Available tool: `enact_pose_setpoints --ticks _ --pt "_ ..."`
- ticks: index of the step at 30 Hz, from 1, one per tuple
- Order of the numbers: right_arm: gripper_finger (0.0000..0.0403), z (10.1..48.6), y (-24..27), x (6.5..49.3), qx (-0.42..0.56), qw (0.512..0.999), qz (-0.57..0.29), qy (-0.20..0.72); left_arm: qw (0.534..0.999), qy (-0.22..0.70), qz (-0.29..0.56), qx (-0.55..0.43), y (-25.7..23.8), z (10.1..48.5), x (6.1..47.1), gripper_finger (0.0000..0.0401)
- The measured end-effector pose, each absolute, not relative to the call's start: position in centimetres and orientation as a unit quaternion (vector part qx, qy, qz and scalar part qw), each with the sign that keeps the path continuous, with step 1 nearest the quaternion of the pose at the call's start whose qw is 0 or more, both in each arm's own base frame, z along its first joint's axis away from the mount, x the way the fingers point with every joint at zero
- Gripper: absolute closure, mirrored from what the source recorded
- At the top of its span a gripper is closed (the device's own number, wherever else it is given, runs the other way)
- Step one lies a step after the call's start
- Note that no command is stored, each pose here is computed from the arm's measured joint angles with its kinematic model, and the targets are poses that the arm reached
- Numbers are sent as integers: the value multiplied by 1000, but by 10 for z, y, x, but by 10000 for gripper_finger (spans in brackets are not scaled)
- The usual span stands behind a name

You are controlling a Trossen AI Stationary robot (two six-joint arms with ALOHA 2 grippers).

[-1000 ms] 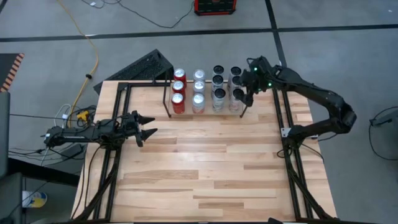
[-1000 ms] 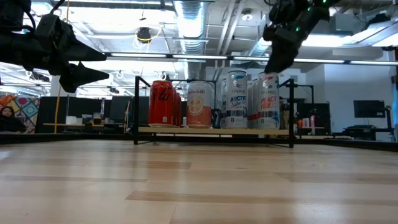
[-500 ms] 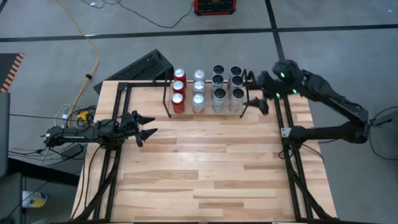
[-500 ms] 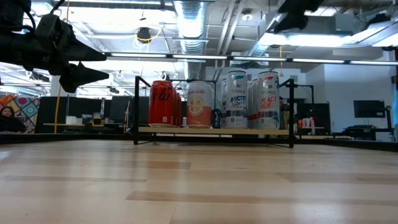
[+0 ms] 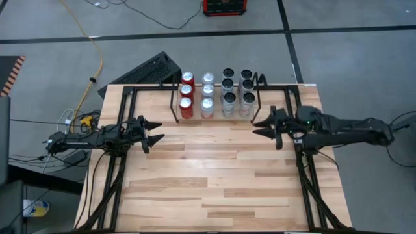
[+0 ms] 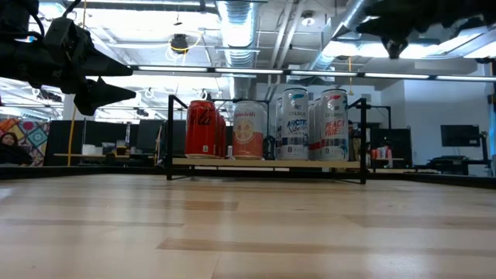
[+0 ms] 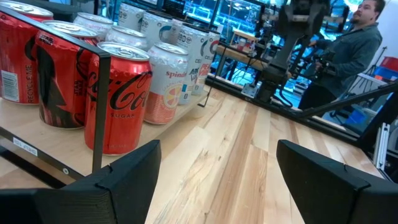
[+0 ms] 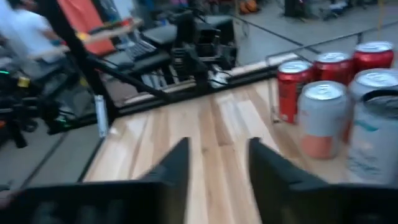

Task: Place canned beverage on shelf
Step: Return to Home Position

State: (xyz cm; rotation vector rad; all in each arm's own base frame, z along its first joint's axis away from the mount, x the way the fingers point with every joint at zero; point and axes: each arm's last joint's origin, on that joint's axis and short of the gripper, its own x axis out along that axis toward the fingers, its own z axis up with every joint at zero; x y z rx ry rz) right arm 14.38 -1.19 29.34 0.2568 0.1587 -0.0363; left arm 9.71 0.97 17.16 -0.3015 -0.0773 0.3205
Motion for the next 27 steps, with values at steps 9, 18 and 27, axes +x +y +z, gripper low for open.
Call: enact_pose_setpoints --ticks 9,18,27 --pt "389 238 -3 133 120 992 17 20 975 -38 159 -149 10 172 97 95" --pt "402 205 -5 112 131 991 12 -16 975 -38 159 -149 10 172 97 95" --pt "403 174 -5 101 164 986 6 -34 975 -38 159 -149 10 172 97 95"
